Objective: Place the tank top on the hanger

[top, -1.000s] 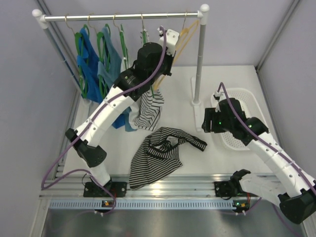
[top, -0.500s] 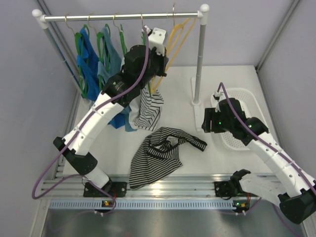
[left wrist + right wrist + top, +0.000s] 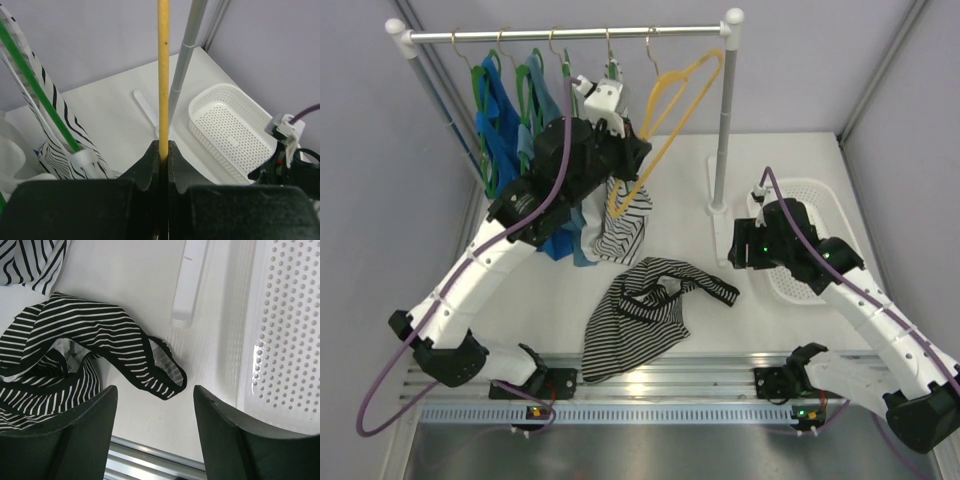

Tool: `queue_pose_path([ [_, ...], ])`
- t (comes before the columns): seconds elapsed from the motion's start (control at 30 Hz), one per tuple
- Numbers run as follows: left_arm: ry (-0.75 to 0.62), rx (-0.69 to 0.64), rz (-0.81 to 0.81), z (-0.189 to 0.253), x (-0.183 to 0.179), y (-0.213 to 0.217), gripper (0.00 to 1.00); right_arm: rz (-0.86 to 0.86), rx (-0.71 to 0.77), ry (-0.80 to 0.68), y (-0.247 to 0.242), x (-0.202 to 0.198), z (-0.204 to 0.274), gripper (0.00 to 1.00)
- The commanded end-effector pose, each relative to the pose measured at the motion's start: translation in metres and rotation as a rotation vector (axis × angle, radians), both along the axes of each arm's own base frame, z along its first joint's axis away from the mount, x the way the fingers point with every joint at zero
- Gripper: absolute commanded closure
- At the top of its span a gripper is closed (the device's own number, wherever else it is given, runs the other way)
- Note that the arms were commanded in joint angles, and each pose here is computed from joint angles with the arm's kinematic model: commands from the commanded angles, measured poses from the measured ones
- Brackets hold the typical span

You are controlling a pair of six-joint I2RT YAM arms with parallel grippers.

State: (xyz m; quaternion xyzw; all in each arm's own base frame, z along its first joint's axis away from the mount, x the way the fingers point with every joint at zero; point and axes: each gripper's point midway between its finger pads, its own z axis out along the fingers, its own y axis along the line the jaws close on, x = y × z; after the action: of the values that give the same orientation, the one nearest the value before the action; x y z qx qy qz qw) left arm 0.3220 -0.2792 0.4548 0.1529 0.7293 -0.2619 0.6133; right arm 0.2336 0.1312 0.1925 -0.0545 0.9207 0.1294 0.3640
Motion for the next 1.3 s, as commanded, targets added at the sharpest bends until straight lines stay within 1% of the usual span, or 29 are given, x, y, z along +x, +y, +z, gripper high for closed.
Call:
queue_pose_path([
  [0.0,-0.031,-0.049,-0.083,0.017,-0.035,0.011,1.00,0.014,0.018,-0.039,0.004,0.008,0.006,0.37],
  [0.03,-0.045,-0.057,-0.118,0.023,-0.049,0.016,1.00,0.013,0.018,-0.037,0.003,0.007,0.005,0.37],
  [0.1,-0.016,-0.016,-0.141,0.008,-0.060,0.022,1.00,0.013,0.019,-0.039,0.003,0.006,0.005,0.37],
  [0.13,-0.019,-0.018,-0.205,0.011,-0.078,0.024,1.00,0.013,0.022,-0.032,0.003,0.004,0.002,0.37],
  [0.17,-0.016,-0.007,-0.226,0.009,-0.085,0.026,1.00,0.015,0.030,-0.033,0.004,0.002,0.002,0.38],
  [0.2,-0.002,0.005,-0.241,0.003,-0.090,0.028,1.00,0.016,0.033,-0.030,0.004,0.001,0.001,0.38],
  [0.23,0.019,0.021,-0.287,-0.003,-0.106,0.032,1.00,0.012,0.035,-0.012,0.003,-0.002,-0.005,0.38],
  [0.37,0.074,0.062,-0.380,-0.029,-0.141,0.044,1.00,0.000,0.057,0.021,0.003,-0.012,-0.016,0.43],
  [0.4,0.103,0.078,-0.391,-0.044,-0.145,0.046,1.00,-0.002,0.059,0.027,0.003,-0.014,-0.019,0.43],
  [0.43,0.093,0.068,-0.400,-0.043,-0.155,0.053,1.00,-0.008,0.056,0.043,0.003,-0.019,-0.027,0.43],
  [0.6,0.167,0.080,-0.502,-0.076,-0.194,0.066,1.00,-0.026,0.056,0.100,0.010,-0.036,-0.053,0.44],
  [0.7,0.218,0.107,-0.502,-0.094,-0.203,0.074,1.00,-0.024,0.029,0.118,0.023,-0.045,-0.070,0.44],
  [0.77,0.234,0.127,-0.499,-0.102,-0.206,0.077,1.00,-0.034,-0.037,0.112,0.023,-0.049,-0.084,0.44],
  [0.83,0.249,0.137,-0.510,-0.107,-0.210,0.080,1.00,-0.059,-0.072,0.094,0.021,-0.049,-0.093,0.44],
  [0.9,0.246,0.139,-0.519,-0.106,-0.214,0.081,1.00,-0.076,-0.063,0.051,0.025,-0.044,-0.094,0.44],
  [0.93,0.255,0.145,-0.527,-0.108,-0.216,0.082,1.00,-0.086,-0.086,0.027,0.022,-0.044,-0.099,0.44],
  [1.07,0.272,0.182,-0.514,-0.116,-0.216,0.087,1.00,-0.090,-0.103,-0.053,0.025,-0.037,-0.101,0.46],
  [1.27,0.320,0.213,-0.406,-0.128,-0.204,0.097,1.00,-0.085,-0.133,-0.163,0.029,-0.037,-0.093,0.44],
])
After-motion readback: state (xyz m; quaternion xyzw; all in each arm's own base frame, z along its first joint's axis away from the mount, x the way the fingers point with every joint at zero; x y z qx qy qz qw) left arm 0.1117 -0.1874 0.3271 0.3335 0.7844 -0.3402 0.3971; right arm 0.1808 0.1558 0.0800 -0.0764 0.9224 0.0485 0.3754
